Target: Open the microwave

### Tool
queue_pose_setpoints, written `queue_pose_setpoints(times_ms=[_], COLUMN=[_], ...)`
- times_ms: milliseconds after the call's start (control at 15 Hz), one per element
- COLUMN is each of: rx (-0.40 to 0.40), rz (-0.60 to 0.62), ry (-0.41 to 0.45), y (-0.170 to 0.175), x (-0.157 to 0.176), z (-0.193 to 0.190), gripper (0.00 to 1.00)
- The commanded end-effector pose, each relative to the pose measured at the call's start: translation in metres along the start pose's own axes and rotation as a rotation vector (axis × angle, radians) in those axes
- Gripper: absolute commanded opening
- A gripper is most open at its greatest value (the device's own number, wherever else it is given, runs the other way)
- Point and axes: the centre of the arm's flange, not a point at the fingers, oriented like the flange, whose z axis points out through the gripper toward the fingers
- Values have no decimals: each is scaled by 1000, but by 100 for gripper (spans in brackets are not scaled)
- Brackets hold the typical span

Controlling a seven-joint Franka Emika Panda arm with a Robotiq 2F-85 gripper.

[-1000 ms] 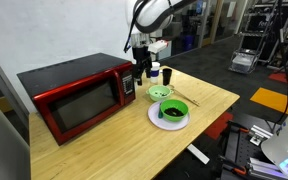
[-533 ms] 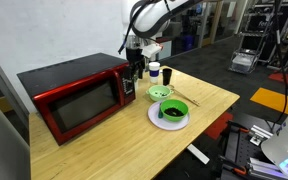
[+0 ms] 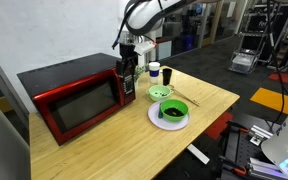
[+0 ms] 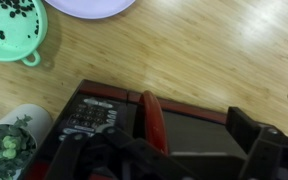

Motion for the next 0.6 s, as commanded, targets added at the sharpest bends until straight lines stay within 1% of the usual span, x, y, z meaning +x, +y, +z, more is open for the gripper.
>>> queue_pose_setpoints(times_ms=[0, 133, 533], rx=[-15, -10, 1], rz=[16, 33, 82], ry=[18, 37, 46], y=[0, 1, 8], x=[29, 40, 64], z=[-3, -4, 1], gripper=[100, 100, 100])
